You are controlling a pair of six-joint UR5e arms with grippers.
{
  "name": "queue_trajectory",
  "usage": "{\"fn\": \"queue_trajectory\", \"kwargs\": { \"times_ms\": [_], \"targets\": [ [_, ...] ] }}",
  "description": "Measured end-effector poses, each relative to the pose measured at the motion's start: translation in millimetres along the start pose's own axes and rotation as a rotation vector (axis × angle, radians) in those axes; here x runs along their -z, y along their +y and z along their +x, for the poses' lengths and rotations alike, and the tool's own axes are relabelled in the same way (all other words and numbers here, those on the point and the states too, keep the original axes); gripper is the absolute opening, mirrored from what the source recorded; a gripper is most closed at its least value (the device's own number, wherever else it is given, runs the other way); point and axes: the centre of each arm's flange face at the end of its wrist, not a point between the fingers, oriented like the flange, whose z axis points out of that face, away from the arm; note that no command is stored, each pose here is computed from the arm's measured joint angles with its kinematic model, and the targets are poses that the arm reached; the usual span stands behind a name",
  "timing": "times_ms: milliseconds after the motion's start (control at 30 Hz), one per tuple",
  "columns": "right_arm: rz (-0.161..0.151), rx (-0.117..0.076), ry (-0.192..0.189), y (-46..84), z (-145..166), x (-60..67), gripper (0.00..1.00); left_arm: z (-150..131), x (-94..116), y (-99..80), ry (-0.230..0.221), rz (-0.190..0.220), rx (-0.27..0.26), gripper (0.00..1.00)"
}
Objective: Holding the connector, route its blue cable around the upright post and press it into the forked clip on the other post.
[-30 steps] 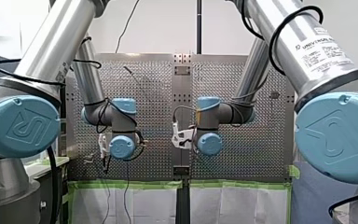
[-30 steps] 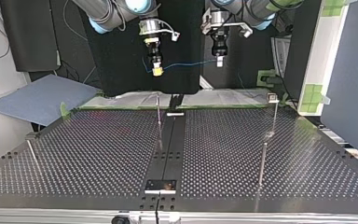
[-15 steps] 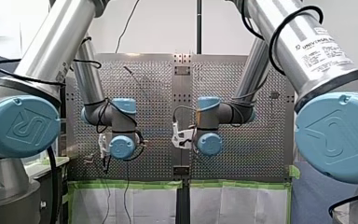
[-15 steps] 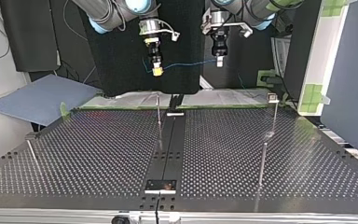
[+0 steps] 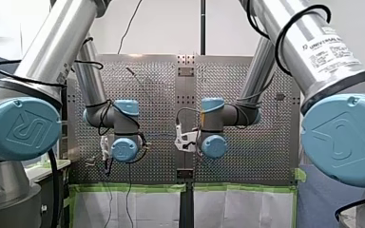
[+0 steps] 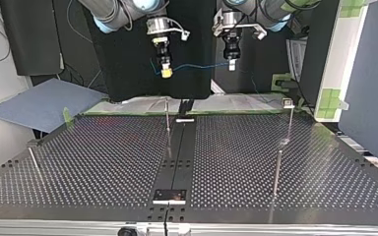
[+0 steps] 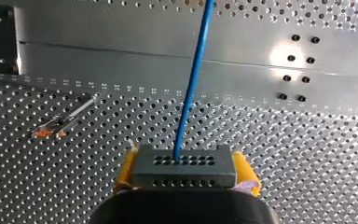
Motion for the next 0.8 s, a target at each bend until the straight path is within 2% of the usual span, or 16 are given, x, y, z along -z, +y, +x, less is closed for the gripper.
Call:
{"fn": "queue_trajectory", "kwargs": {
  "times_ms": [600, 800],
  "targets": [
    [0.002, 0.001, -0.004, -0.1, -1, 2.9, 0.0, 0, 1, -0.1, 0.001, 0.002, -0.001, 0.0],
    [0.002, 0.001, -0.004, -0.2, -1, 2.9, 0.0, 9, 12, 1.1, 0.02, 0.04, -0.01, 0.0]
  ]
}}
